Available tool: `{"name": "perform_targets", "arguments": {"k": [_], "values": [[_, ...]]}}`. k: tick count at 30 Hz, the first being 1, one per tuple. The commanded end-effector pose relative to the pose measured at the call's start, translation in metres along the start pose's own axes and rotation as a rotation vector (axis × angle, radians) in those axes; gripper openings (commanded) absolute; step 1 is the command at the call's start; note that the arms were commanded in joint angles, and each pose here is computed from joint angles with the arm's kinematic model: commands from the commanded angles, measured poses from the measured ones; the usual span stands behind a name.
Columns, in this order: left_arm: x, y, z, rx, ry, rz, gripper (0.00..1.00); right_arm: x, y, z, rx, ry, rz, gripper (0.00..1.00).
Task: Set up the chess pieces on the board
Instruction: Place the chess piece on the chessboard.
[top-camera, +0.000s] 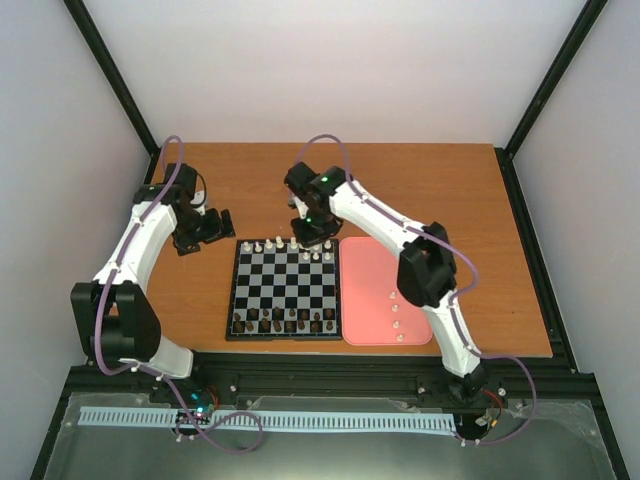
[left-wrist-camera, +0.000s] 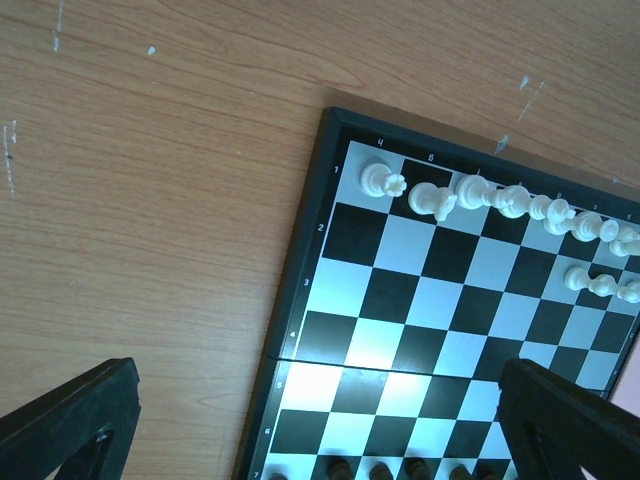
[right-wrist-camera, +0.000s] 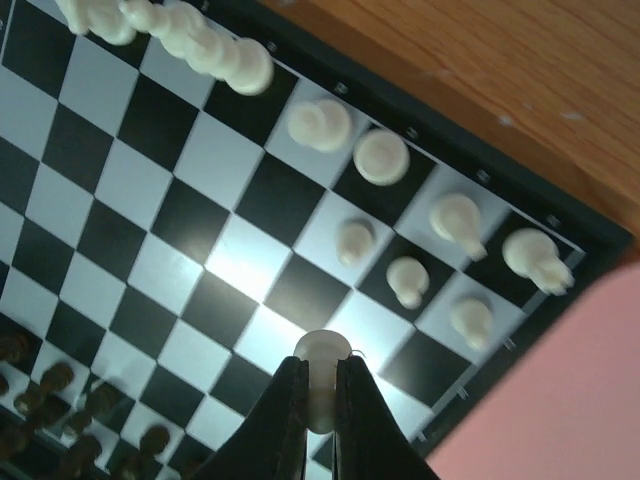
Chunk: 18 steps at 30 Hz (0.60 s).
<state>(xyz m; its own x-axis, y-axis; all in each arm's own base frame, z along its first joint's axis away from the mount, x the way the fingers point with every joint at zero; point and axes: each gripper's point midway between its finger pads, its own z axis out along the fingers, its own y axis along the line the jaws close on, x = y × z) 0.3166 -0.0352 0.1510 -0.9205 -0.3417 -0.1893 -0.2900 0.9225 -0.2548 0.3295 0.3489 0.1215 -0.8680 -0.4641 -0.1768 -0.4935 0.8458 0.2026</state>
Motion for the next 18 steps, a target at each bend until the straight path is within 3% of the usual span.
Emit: {"name": "perform_targets", "arguments": {"k": [1,18], "values": [[0.001,-0.001,-0.013,0.008,-0.041,0.002,1.0,-0.007,0.024,0.002,-0.034,0.027,-0.022,0.03],[0.008,-0.002,-0.009,0.031,-0.029,-0.003,1.0,-0.018,0.042,0.057,-0.074,0.066,-0.049,0.03]]}}
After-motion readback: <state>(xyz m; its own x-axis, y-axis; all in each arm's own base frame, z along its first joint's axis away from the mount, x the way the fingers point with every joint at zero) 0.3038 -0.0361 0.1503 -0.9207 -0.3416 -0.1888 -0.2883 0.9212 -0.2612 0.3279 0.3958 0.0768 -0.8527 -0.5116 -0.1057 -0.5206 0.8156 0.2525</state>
